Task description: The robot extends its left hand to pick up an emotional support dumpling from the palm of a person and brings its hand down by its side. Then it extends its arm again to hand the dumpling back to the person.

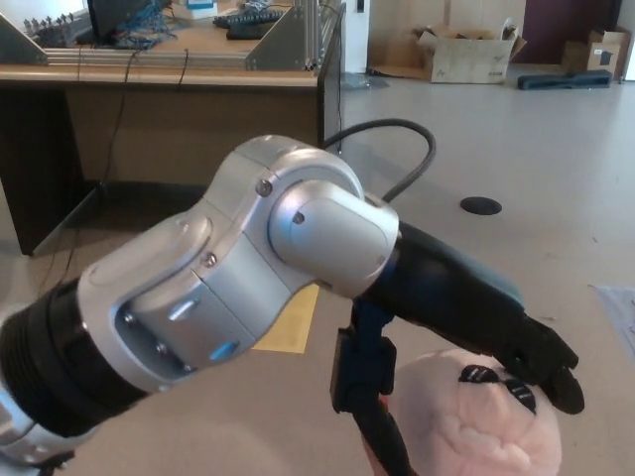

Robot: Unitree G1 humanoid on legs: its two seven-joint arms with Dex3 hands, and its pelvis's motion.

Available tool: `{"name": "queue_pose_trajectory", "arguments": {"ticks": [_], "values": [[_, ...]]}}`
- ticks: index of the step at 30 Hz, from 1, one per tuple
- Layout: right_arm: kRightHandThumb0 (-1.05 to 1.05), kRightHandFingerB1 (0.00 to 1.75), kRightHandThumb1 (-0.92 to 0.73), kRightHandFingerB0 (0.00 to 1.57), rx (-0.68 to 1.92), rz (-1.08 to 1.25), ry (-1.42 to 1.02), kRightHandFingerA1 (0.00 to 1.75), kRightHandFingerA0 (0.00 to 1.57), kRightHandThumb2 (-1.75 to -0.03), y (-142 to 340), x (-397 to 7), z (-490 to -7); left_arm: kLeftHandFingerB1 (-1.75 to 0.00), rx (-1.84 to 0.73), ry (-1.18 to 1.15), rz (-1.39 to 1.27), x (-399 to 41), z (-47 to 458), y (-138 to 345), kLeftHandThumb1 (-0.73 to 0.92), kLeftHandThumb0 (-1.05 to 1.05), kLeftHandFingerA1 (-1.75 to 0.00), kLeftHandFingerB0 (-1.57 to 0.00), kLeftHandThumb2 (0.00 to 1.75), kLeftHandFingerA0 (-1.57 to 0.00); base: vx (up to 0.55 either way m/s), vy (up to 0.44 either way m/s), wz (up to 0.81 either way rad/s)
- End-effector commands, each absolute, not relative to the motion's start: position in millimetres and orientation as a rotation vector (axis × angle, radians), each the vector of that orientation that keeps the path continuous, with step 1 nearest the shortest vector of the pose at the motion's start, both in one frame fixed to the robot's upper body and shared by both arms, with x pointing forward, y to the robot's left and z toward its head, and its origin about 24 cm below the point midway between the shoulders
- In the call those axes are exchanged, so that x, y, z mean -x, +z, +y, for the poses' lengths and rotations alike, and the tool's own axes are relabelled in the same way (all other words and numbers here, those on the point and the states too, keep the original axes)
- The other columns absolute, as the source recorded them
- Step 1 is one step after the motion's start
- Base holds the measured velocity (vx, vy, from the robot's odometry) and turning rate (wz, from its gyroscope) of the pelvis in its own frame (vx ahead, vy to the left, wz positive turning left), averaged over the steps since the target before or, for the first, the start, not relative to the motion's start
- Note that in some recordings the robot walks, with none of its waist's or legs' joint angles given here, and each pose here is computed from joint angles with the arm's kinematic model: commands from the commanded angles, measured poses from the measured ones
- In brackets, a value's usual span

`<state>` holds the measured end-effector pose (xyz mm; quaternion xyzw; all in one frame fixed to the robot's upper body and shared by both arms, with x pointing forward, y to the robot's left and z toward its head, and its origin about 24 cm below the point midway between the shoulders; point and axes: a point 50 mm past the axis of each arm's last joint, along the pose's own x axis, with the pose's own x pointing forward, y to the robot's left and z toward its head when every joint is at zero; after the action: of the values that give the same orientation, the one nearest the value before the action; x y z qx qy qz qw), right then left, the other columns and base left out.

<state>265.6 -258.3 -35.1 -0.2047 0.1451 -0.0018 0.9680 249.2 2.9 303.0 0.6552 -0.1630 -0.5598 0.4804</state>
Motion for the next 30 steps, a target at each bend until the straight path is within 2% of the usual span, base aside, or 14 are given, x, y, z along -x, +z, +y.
{"name": "queue_pose_trajectory", "arguments": {"ticks": [1, 8, 10, 11, 14, 15, 20, 21, 22, 23, 24, 28, 29, 30], "values": [[-0.42, 0.43, -0.65, 0.59, 0.439, 0.270, -0.001, 0.46, 0.65, -0.60, -29.8, -265.8, -263.0, -0.28, -1.626, -1.344, -0.405, -252.5, 1.6, 294.5, 0.38, -0.67, -0.15, -0.02, 0.53, 0.00, 0.00, 0.000, 0.00], [-0.41, 0.44, -0.68, 0.62, 0.475, 0.243, 0.020, 0.48, 0.68, -0.61, -27.1, -265.9, -262.8, -0.27, -1.632, -1.355, -0.414, -253.3, -0.8, 288.0, 0.38, -0.68, -0.17, -0.03, 0.53, 0.00, 0.00, 0.000, 0.00], [-0.47, 0.47, -0.73, 0.70, 0.486, 0.243, 0.025, 0.53, 0.81, -0.62, -27.4, -265.7, -263.1, -0.28, -1.617, -1.367, -0.391, -253.5, -1.1, 284.1, 0.36, -0.63, -0.15, -0.03, 0.52, 0.00, 0.00, 0.000, 0.00], [-0.52, 0.47, -0.75, 0.69, 0.486, 0.239, 0.037, 0.53, 0.79, -0.63, -26.9, -265.4, -263.2, -0.32, -1.588, -1.378, -0.385, -254.0, -0.7, 279.4, 0.35, -0.58, -0.72, -0.06, 0.68, -0.53, 0.00, 0.000, 0.00], [-0.52, 0.47, -0.75, 0.69, 0.481, 0.233, 0.051, 0.53, 0.79, -0.63, -26.0, -265.1, -263.3, -0.32, -1.553, -1.384, -0.390, -254.6, 0.3, 274.6, 0.35, -0.58, -0.72, -0.06, 0.68, -0.53, 0.00, 0.000, 0.00], [-0.40, 0.67, -0.57, 0.60, 0.458, 0.217, 0.062, 0.77, 0.79, -0.98, -24.9, -267.5, -262.7, -0.39, -1.507, -1.352, -0.429, -255.2, 2.3, 268.5, 0.70, -0.25, -0.97, -0.63, 0.60, -0.88, 0.00, 0.000, 0.00], [-0.40, 0.67, -0.57, 0.60, 0.446, 0.206, 0.069, 0.77, 0.79, -0.98, -24.7, -268.6, -262.9, -0.39, -1.484, -1.335, -0.449, -255.1, 3.4, 264.9, 0.70, -0.25, -0.97, -0.63, 0.60, -0.88, 0.00, 0.000, 0.00], [-0.40, 0.54, -0.71, 0.80, 0.466, 0.186, 0.065, 0.64, 0.96, -0.62, -23.2, -267.8, -262.8, -0.63, -1.470, -1.304, -0.490, -254.2, 3.5, 262.3, 0.69, -0.21, -0.96, -0.82, 0.73, -0.83, 0.00, 0.000, 0.00], [-0.40, 0.54, -0.71, 0.80, 0.489, 0.160, 0.060, 0.64, 0.96, -0.62, -21.4, -266.9, -262.5, -0.63, -1.450, -1.264, -0.539, -252.9, 3.7, 259.2, 0.69, -0.21, -0.96, -0.82, 0.73, -0.83, 0.00, 0.000, 0.00], [-0.36, 0.55, -0.67, 0.77, 0.511, 0.163, 0.055, 0.68, 0.98, -0.61, -21.9, -266.4, -262.4, -0.46, -1.432, -1.239, -0.577, -252.1, 4.6, 257.8, 0.78, -0.31, -0.65, -0.71, 0.63, -0.80, 0.00, 0.000, 0.00], [-0.38, 0.54, -0.65, 0.73, 0.524, 0.168, 0.053, 0.64, 0.93, -0.61, -21.5, -267.9, -262.3, -0.52, -1.416, -1.219, -0.603, -252.4, 5.4, 257.3, 0.77, -0.32, -0.76, -0.77, 0.62, -0.83, 0.00, 0.000, 0.00], [-0.38, 0.54, -0.65, 0.73, 0.534, 0.169, 0.053, 0.64, 0.93, -0.61, -20.5, -270.2, -261.9, -0.52, -1.399, -1.196, -0.631, -253.3, 6.1, 256.1, 0.77, -0.32, -0.76, -0.77, 0.62, -0.83, 0.00, 0.000, 0.00], [-0.40, 0.54, -0.67, 0.72, 0.522, 0.156, 0.053, 0.63, 0.92, -0.60, -20.0, -270.3, -261.5, -0.53, -1.364, -1.169, -0.667, -253.9, 6.8, 251.8, 0.74, -0.32, -1.17, -0.79, 0.62, -0.83, 0.00, 0.000, 0.00], [-0.40, 0.54, -0.67, 0.72, 0.519, 0.153, 0.053, 0.63, 0.92, -0.60, -19.9, -270.3, -261.4, -0.53, -1.354, -1.161, -0.678, -254.1, 7.0, 250.4, 0.74, -0.32, -1.17, -0.79, 0.62, -0.83, 0.00, 0.000, 0.00]]}}
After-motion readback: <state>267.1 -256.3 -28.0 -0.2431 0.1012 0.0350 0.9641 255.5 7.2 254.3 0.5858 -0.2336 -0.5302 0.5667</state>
